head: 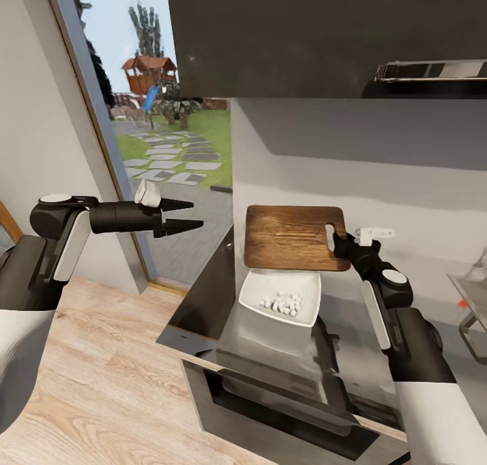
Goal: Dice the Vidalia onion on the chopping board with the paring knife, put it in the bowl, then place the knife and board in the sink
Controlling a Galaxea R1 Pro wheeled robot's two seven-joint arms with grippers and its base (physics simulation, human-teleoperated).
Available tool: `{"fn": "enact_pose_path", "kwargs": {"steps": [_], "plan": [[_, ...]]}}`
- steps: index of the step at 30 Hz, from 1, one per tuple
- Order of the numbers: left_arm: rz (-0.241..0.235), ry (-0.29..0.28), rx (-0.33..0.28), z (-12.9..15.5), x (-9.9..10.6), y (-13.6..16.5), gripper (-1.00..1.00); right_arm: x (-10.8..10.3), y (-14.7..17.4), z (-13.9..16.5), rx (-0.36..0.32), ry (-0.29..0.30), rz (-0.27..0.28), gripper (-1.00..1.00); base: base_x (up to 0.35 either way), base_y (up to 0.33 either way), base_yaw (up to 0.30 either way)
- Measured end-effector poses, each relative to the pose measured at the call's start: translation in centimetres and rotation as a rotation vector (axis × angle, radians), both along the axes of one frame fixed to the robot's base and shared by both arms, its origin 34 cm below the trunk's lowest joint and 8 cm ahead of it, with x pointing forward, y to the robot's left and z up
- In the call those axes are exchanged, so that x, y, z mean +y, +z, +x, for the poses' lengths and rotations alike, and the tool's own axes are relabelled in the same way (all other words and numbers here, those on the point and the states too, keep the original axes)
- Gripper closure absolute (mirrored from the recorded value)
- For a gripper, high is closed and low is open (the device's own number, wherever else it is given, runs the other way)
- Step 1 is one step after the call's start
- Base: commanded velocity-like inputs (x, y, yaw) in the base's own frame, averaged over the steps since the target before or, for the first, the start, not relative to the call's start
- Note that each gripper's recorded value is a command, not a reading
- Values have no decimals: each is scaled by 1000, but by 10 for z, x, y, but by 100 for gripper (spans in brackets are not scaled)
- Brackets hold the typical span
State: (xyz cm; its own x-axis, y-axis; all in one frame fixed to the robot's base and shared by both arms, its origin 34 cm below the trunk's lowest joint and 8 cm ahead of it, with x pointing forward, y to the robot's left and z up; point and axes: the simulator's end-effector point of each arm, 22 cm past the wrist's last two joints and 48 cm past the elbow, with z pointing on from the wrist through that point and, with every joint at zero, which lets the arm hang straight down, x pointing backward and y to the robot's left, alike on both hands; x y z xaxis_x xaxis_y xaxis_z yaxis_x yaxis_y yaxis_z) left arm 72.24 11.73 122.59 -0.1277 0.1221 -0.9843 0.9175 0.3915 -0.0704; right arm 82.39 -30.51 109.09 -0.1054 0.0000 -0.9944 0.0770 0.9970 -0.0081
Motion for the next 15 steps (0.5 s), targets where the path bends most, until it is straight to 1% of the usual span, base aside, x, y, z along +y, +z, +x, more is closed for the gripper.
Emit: {"fn": "enact_pose_path", "kwargs": {"steps": [2,4,6,7,8,9,10,11,12,13,14,15], "plan": [[0,0,0,0,0,0,-100,-5,-3,-1,16,-10,5,100,0,0,0],[0,1,0,0,0,0,-100,-18,-13,-4,62,-39,17,100,0,0,0],[0,1,-1,1,0,0,-100,-30,-29,-8,140,-66,40,100,0,-8,0],[-3,7,15,4,0,-5,-100,-40,-51,-16,250,-87,63,100,0,-59,0],[-4,8,20,5,1,-6,-100,-46,-57,-20,285,-102,65,100,0,-82,0],[-5,8,22,6,1,-7,-100,-49,-60,-21,297,-104,78,100,5,-125,0],[-5,9,24,6,1,-7,-100,-59,-63,-25,317,-121,99,100,29,-164,0],[-5,9,25,6,1,-7,-100,-80,-67,-32,339,-163,114,100,44,-184,0],[-6,9,25,7,1,-8,-100,-99,-70,-38,355,-205,107,100,69,-220,0],[-7,10,26,7,1,-8,-100,-115,-74,-45,371,-227,171,100,86,-245,0],[-7,10,27,7,1,-8,-100,-138,-81,-57,400,-277,198,100,92,-253,0],[-7,10,27,7,0,-8,-100,-154,-85,-65,424,-317,187,100,101,-266,0]]}}
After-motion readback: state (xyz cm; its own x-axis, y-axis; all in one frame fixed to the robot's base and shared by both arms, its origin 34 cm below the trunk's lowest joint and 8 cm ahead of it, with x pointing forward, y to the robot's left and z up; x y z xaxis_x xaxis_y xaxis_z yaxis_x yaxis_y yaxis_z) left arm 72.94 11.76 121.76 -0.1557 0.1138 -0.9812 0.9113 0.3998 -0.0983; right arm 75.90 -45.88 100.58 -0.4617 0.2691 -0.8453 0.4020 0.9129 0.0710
